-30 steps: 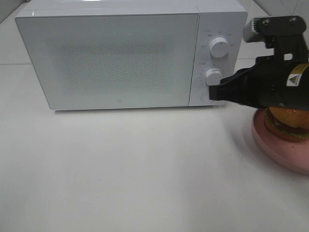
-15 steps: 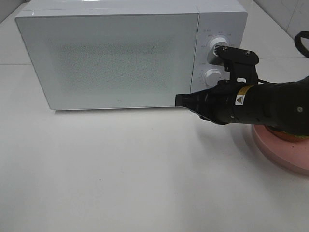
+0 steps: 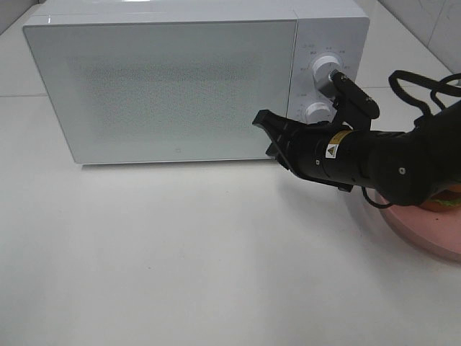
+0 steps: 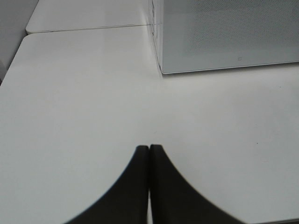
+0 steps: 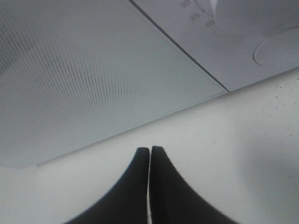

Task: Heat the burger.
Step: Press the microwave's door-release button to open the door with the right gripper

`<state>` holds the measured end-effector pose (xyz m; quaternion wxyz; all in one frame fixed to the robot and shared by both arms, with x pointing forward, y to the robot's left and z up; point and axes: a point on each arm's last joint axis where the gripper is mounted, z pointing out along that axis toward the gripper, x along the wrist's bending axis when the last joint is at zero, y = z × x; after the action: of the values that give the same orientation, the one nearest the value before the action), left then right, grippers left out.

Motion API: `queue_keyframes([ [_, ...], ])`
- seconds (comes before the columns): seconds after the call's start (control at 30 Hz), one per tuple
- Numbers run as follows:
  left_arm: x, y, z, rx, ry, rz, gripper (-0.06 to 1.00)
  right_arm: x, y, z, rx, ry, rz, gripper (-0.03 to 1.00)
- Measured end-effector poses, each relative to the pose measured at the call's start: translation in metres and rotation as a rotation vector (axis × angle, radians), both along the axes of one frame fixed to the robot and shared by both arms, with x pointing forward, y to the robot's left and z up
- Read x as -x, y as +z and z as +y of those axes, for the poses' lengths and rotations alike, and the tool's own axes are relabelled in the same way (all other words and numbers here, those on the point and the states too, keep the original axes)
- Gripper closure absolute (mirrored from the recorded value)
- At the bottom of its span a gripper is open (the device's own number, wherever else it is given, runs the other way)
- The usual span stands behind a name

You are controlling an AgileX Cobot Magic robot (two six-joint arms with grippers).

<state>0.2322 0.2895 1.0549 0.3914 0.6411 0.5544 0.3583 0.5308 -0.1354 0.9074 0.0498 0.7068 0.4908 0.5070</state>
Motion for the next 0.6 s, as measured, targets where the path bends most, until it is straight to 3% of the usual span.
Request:
queue_keyframes([
  [0.03,0.000,0.000,0.000,0.000,0.000,0.000,0.94,-0.001,-0.002,0.001,-0.056,-0.027,0.005,0.97],
  [0.13,0.000,0.000,0.000,0.000,0.000,0.000,0.94,-0.002,-0.002,0.001,-0.088,-0.049,0.010,0.97],
  [0.2,0.000,0.000,0.000,0.000,0.000,0.000,0.94,-0.006,-0.007,-0.002,-0.175,-0.148,0.042,0.97],
  [0.6,0.000,0.000,0.000,0.000,0.000,0.000,0.94,-0.012,-0.016,-0.016,-0.290,-0.405,0.086,0.97],
])
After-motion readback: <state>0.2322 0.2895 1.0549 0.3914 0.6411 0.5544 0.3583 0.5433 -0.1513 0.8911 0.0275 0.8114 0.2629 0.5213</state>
